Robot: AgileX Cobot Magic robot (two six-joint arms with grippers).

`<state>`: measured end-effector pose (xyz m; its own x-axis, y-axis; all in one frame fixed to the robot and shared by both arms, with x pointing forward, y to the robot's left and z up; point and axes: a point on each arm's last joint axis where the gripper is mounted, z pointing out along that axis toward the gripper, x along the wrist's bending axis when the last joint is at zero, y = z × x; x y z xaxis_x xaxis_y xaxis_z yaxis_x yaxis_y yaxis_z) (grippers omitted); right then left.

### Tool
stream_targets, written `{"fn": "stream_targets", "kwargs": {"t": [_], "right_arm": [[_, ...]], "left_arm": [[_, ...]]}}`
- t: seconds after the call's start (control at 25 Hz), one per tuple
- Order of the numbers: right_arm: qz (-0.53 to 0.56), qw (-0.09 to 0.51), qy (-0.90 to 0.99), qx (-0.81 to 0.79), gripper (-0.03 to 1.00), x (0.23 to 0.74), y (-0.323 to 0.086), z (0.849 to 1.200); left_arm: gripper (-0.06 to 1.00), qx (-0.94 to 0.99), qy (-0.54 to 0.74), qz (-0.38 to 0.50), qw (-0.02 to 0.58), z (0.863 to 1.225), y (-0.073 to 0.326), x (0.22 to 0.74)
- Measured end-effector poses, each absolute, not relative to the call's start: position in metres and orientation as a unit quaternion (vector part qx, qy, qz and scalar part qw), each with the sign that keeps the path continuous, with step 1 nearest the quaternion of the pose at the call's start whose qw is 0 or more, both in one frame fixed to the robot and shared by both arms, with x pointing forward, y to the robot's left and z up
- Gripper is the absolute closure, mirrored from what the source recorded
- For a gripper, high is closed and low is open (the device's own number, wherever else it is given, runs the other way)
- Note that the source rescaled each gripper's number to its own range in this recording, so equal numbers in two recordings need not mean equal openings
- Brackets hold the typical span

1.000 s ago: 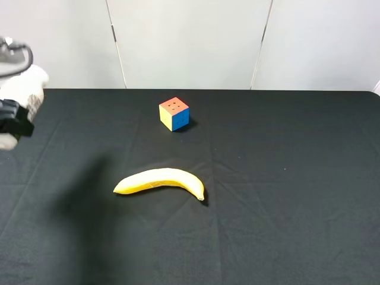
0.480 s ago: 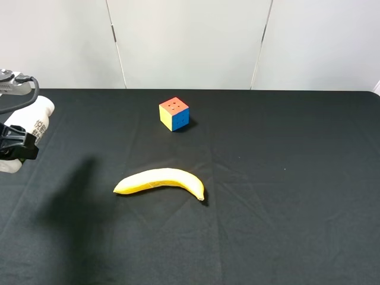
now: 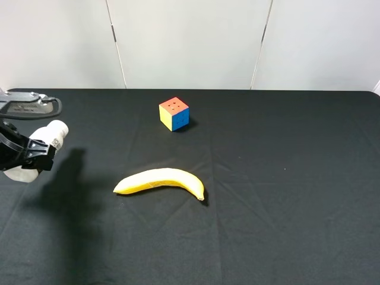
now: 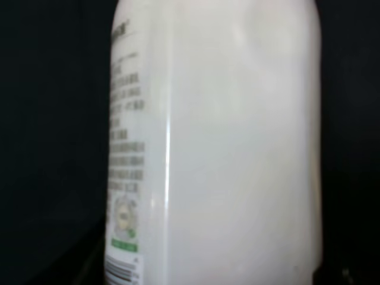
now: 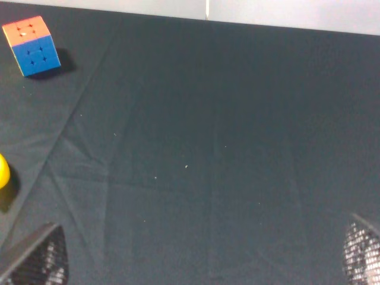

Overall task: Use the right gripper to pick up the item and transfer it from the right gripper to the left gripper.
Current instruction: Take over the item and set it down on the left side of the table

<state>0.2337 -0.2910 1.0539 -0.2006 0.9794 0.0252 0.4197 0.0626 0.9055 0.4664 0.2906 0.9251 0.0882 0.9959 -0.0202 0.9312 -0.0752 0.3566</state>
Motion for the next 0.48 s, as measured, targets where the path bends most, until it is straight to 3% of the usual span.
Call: {"fn": "stream_targets", "kwargs": {"t": [0.48], "right_arm": [[0.423, 0.331, 0.649, 0.539, -0.03, 0.234, -0.291, 1.054]], "left_arm": [[0.92, 0.722, 0.668, 0.119, 0.139, 0.91, 0.291, 0.475]]}}
